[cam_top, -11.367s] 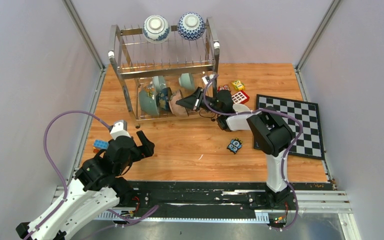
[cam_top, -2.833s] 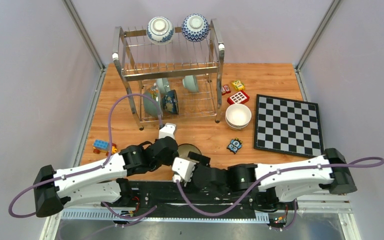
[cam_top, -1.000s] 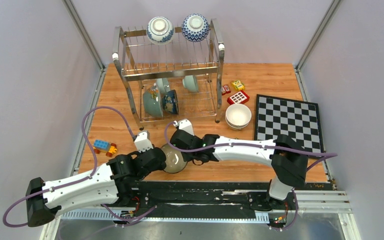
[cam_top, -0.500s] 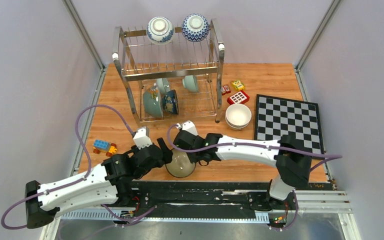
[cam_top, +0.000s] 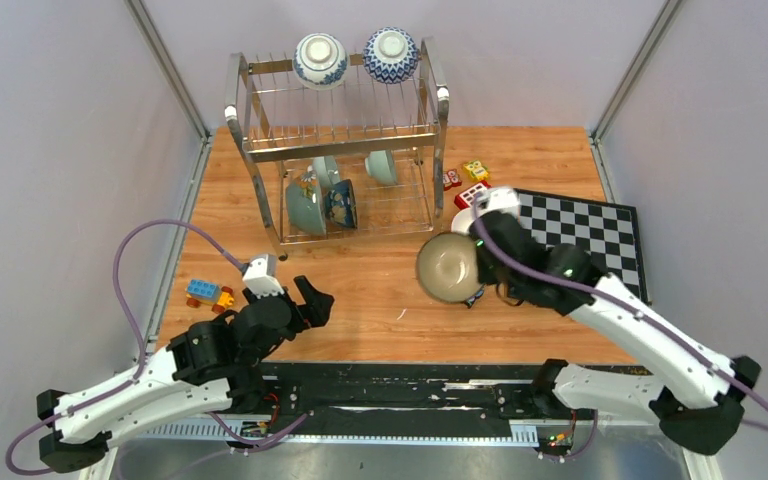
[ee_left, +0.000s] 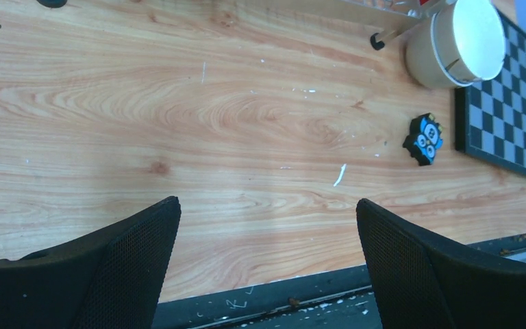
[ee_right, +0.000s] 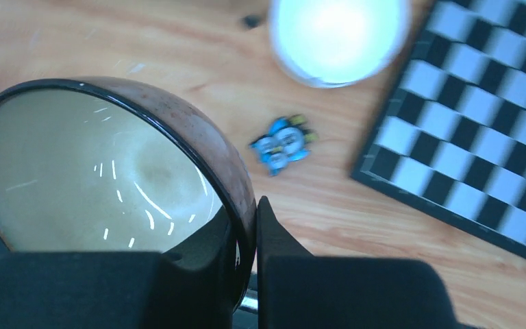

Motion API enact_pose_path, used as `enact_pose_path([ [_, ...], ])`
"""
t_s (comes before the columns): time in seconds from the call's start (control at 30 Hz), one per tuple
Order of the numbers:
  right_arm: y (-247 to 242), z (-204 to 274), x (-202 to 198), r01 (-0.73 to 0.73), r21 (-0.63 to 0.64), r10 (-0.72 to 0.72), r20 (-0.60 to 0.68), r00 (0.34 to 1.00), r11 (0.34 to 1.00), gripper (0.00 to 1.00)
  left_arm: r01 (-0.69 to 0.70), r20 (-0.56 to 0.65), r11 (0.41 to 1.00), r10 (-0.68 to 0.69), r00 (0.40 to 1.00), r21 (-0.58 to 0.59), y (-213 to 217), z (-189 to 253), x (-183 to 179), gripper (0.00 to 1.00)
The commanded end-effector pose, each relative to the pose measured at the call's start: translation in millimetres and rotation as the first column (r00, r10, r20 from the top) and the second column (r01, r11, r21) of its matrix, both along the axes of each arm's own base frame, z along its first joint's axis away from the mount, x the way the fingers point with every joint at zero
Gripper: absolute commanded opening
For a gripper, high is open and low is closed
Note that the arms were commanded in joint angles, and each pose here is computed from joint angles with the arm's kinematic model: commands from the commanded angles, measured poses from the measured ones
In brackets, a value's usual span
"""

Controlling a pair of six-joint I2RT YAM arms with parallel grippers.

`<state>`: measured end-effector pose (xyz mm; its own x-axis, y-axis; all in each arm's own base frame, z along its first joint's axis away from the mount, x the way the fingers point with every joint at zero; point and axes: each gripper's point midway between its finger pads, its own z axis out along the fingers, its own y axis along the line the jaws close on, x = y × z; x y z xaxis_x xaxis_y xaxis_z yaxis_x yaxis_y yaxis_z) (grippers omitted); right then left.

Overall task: Unload the bowls from the dish rack
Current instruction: Place the bowl at the center of the board.

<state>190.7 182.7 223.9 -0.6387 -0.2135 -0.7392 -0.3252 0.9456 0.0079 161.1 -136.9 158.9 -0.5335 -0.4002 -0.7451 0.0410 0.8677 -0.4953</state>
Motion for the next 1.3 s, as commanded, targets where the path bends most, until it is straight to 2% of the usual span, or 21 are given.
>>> enact_pose_path([
  [0.0,-73.7,48.2,33.3,0.265,0.062,-0.27,0.097,0.958,0.962,0.03,0.016,0.011,1.0,-0.016,1.0,0.013,-2.8,-14.4,0.7,1.0],
  [0.13,-107.1,68.9,69.4,0.434,0.223,-0.46,0.081,0.884,0.873,0.03,0.038,-0.008,0.999,-0.038,0.999,0.03,-8.5,-19.9,-0.3,1.0],
  [0.27,-143.6,63.1,123.2,0.609,0.372,-0.648,-0.029,0.761,0.7,0.03,0.052,-0.019,0.998,-0.051,0.999,0.044,-12.4,-22.0,-0.5,1.0],
  [0.33,-163.3,54.7,150.9,0.677,0.415,-0.723,-0.064,0.688,0.608,0.03,0.062,-0.021,0.997,-0.062,0.998,0.033,-16.2,-24.3,-0.9,1.0],
  [0.43,-182.5,42.5,188.9,0.728,0.433,-0.779,-0.086,0.621,0.532,0.03,0.082,-0.025,0.997,-0.081,0.996,0.005,-22.8,-28.0,-2.4,1.0],
  [0.63,-209.7,11.8,258.0,0.756,0.37,-0.788,-0.096,0.609,0.539,0.03,0.097,-0.051,0.995,-0.099,0.994,-0.029,-28.6,-34.8,-6.7,1.0],
  [0.77,-210.4,-2.6,309.2,0.709,0.43,-0.749,-0.104,0.654,0.559,0.03,0.078,-0.045,0.997,-0.077,0.996,0.02,-21.3,-31.7,-3.8,1.0],
  [0.9,-210.5,-31.8,346.0,0.689,0.411,-0.717,-0.113,0.688,0.597,0.03,-0.005,-0.043,0.996,0.008,0.999,0.088,0.9,-27.6,0.0,1.0],
  [1.03,-204.4,-48.1,373.7,0.65,0.447,-0.677,-0.126,0.725,0.614,0.03,-0.04,-0.033,0.994,0.044,0.999,0.098,14.0,-24.7,-0.8,0.99],
  [1.27,-200.9,-68.8,402.7,0.645,0.454,-0.658,-0.155,0.737,0.615,0.03,-0.104,-0.038,0.991,0.107,0.994,0.079,30.2,-23.7,-3.3,0.98],
])
